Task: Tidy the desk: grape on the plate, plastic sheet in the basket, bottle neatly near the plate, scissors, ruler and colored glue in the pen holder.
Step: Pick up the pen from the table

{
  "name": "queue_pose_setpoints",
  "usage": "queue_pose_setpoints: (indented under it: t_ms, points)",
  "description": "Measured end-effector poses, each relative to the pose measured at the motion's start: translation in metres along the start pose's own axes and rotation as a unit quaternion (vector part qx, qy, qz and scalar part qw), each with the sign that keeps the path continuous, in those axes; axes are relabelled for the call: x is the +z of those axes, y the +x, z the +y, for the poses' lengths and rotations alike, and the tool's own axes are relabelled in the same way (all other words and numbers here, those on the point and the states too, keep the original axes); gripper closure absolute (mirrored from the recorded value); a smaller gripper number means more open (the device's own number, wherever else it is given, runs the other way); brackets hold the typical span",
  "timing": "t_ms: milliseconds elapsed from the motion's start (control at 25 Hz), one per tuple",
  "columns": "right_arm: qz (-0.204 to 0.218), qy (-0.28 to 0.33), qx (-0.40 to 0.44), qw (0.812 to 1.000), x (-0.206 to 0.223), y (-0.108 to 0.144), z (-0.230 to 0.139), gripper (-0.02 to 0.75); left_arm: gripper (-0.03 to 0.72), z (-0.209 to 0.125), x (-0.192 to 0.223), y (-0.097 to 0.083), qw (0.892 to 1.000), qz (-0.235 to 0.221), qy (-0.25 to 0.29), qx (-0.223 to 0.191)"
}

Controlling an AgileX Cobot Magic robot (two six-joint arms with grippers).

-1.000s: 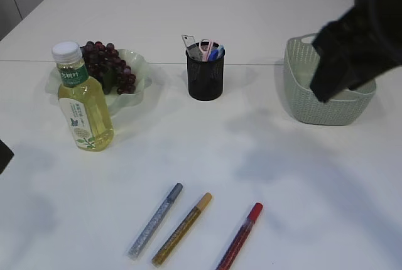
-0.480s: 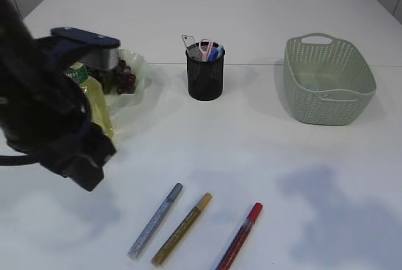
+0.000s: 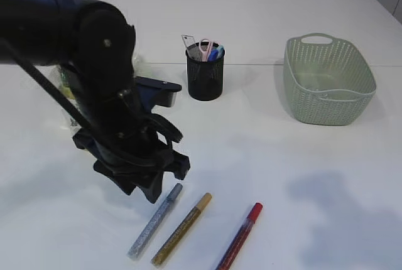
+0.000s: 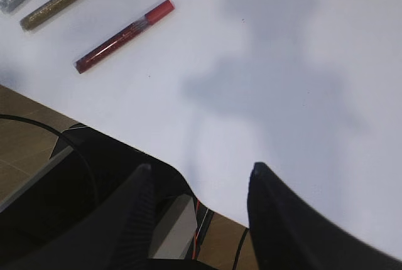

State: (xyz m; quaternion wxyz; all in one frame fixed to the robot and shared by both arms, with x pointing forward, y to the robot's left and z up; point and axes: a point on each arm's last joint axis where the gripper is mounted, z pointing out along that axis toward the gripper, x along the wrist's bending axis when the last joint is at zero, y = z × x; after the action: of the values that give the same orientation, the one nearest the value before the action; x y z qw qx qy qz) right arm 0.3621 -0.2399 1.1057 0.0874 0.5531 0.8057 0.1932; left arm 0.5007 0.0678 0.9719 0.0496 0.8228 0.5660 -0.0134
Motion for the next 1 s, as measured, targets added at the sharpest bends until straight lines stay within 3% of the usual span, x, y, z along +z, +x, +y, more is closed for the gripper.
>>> queue_pose_setpoints:
  t_ms: [480, 1000]
  points:
    - [-0.032, -0.002, -0.01, 0.999, 0.0, -0.006, 0.0, 0.353, 0.389, 0.022, 0.043, -0.01, 1.0, -0.007, 0.004, -0.021]
    - [-0.033, -0.002, -0.01, 0.999, 0.0, -0.006, 0.0, 0.353, 0.389, 0.047, 0.068, -0.014, 0.997, 0.036, 0.062, -0.007]
